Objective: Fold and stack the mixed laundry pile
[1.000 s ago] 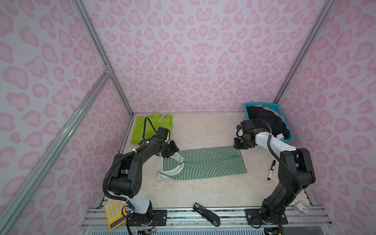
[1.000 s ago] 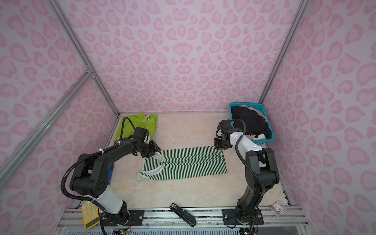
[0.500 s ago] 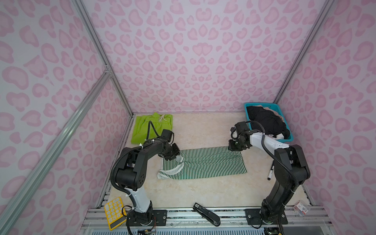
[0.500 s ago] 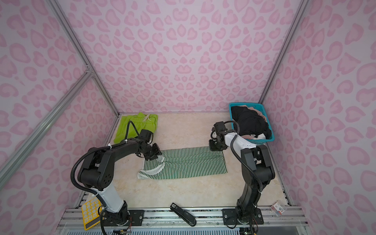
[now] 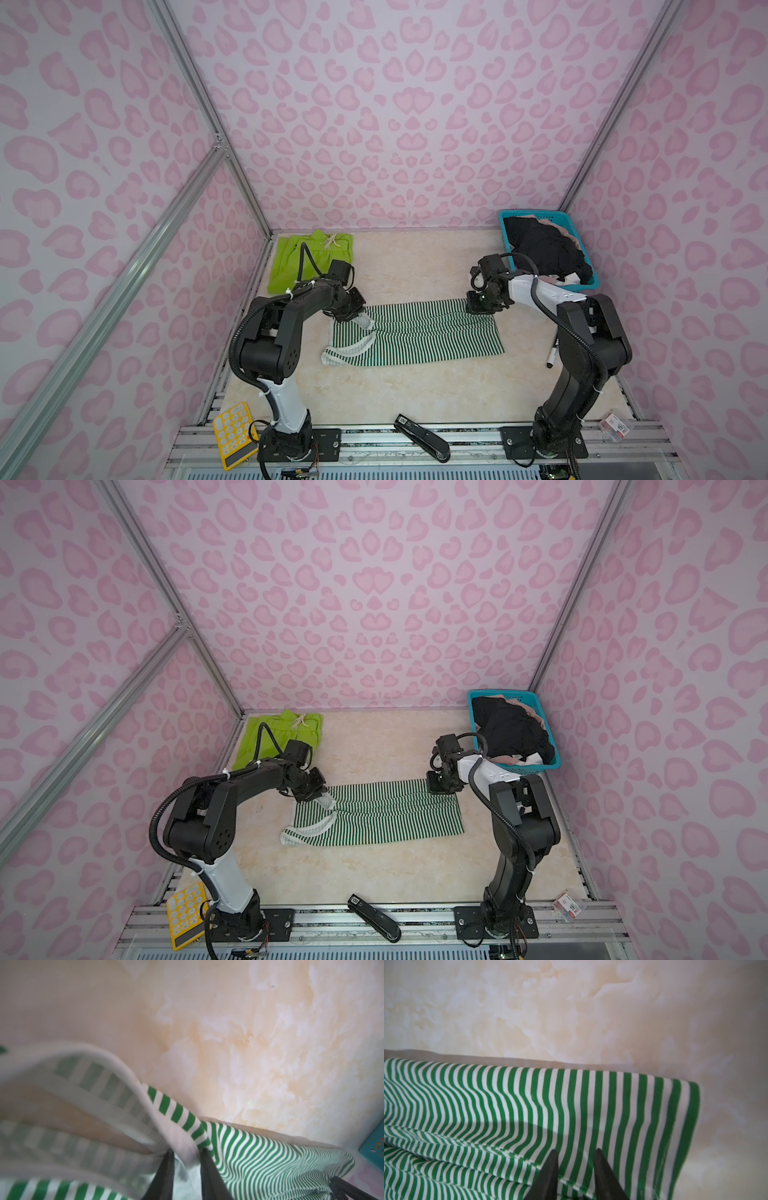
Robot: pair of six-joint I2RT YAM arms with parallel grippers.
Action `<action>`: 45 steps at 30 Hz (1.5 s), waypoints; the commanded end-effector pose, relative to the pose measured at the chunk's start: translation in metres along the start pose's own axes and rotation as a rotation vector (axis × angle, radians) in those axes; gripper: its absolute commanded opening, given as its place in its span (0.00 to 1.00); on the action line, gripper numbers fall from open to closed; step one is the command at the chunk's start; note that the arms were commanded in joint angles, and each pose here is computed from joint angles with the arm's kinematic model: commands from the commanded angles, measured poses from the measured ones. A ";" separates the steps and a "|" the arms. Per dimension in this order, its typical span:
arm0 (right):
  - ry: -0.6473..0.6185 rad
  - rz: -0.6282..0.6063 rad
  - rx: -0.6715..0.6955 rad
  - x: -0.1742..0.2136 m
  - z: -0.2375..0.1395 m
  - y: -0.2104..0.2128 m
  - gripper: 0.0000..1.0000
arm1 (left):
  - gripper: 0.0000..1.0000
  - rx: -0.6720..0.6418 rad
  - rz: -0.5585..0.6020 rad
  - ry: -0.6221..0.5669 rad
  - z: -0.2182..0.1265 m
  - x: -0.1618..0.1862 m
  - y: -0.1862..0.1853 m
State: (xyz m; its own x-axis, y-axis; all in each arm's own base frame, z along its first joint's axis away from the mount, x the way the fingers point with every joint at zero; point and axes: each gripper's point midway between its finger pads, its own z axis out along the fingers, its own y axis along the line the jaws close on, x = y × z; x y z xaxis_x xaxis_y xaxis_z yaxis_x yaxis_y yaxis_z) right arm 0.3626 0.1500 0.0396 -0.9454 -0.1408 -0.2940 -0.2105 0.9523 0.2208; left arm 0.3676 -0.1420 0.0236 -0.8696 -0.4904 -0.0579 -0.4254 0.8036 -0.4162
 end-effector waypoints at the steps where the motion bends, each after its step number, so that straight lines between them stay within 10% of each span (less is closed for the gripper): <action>1: 0.014 0.005 -0.008 0.004 0.004 0.000 0.30 | 0.22 -0.004 -0.018 -0.022 0.001 -0.008 -0.001; 32: 0.072 0.008 0.001 0.032 0.017 -0.005 0.30 | 0.03 -0.016 -0.010 -0.061 -0.047 0.017 0.024; 45: 0.096 0.001 0.044 0.035 0.013 -0.011 0.30 | 0.04 -0.111 -0.028 0.019 0.005 0.034 0.064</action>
State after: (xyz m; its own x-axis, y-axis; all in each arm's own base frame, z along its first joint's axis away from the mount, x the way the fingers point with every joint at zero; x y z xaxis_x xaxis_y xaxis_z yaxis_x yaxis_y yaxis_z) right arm 0.3502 0.1506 0.0236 -0.9502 -0.1448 -0.2759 -0.2114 0.9501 0.2294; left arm 0.3325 -0.1264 0.0096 -0.8683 -0.4934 -0.0510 -0.4288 0.7983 -0.4228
